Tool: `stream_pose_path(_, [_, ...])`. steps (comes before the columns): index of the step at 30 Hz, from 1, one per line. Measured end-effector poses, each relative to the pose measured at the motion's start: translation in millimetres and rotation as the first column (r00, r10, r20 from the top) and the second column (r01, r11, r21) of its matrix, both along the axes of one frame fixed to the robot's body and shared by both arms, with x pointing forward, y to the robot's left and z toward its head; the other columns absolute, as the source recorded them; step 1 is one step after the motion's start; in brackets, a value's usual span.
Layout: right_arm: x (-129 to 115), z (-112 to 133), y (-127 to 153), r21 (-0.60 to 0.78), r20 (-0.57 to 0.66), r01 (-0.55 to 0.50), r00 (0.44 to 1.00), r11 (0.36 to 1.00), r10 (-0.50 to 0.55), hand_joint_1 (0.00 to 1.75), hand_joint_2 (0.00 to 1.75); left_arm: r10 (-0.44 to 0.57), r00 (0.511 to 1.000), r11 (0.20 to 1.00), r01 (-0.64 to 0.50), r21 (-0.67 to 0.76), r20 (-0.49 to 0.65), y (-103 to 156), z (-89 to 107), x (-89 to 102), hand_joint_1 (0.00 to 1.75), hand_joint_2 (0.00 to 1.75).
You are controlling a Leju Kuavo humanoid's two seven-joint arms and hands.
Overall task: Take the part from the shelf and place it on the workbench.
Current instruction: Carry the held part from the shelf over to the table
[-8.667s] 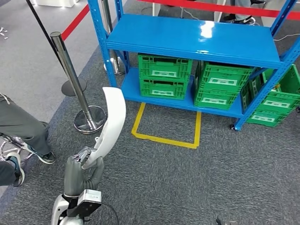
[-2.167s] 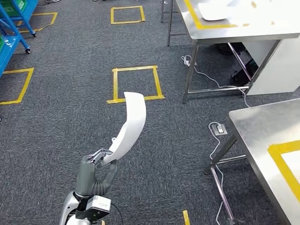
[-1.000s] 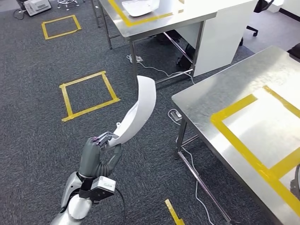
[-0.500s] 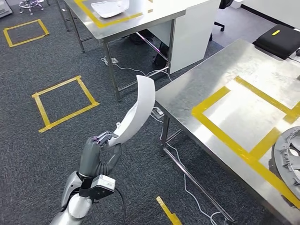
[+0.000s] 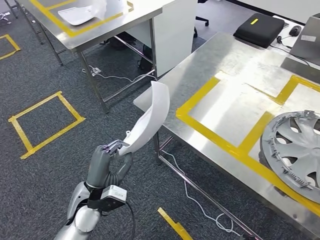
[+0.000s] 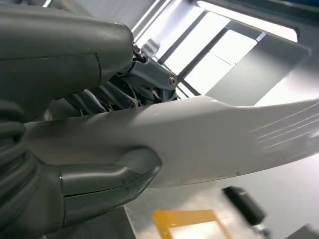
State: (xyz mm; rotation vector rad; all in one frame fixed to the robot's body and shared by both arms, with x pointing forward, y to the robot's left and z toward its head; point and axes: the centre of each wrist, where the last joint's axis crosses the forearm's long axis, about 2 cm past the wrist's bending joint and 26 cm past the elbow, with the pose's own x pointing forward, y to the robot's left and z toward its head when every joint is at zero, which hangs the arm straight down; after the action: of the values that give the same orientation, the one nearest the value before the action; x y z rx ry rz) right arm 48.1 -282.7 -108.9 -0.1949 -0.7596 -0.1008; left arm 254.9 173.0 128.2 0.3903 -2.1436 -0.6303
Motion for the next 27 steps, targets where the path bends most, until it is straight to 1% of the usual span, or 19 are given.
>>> stream_pose_path(2, [1.2,0.0,0.0,-0.023,-0.067,-0.084,0.994,0.996,0.083,0.0,1.75,0.017,1.0,0.995,-0.017,0.096,0.004,-5.9,7.8,15.0,1.75,1.75])
stream_pose_path(4, [1.9,-0.2,1.6,-0.03,-0.091,-0.134,0.987,0.991,0.131,0.0,1.75,0.028,1.0,0.99,-0.028,0.138,0.0,-9.9,11.1,26.6,1.75,1.75])
stream_pose_path(7, [-0.8,-0.7,3.8,-0.029,-0.111,-0.17,0.98,0.985,0.166,0.0,1.75,0.049,0.999,0.983,-0.049,0.176,0.004,-12.2,13.0,36.5,1.75,1.75])
stream_pose_path(12, [-0.5,-0.8,5.9,-0.027,-0.132,-0.217,0.968,0.976,0.212,0.0,1.75,0.127,0.991,0.953,-0.131,0.273,0.032,-13.9,18.3,53.0,1.75,1.75])
stream_pose_path(17, [-1.5,-1.1,4.8,-0.026,-0.144,-0.242,0.961,0.97,0.236,0.0,1.75,0.156,0.987,0.935,-0.157,0.318,0.031,-18.8,19.5,61.9,1.75,1.75])
stream_pose_path(22, [-1.0,-1.1,5.2,-0.021,-0.144,-0.25,0.959,0.968,0.244,0.0,1.75,0.194,0.981,0.906,-0.18,0.384,0.002,-20.0,11.0,66.0,1.75,1.75])
stream_pose_path(27, [1.4,-0.8,5.3,-0.02,-0.14,-0.255,0.958,0.967,0.25,0.0,1.75,0.204,0.979,0.895,-0.188,0.405,0.002,-21.2,11.2,71.7,1.75,1.75])
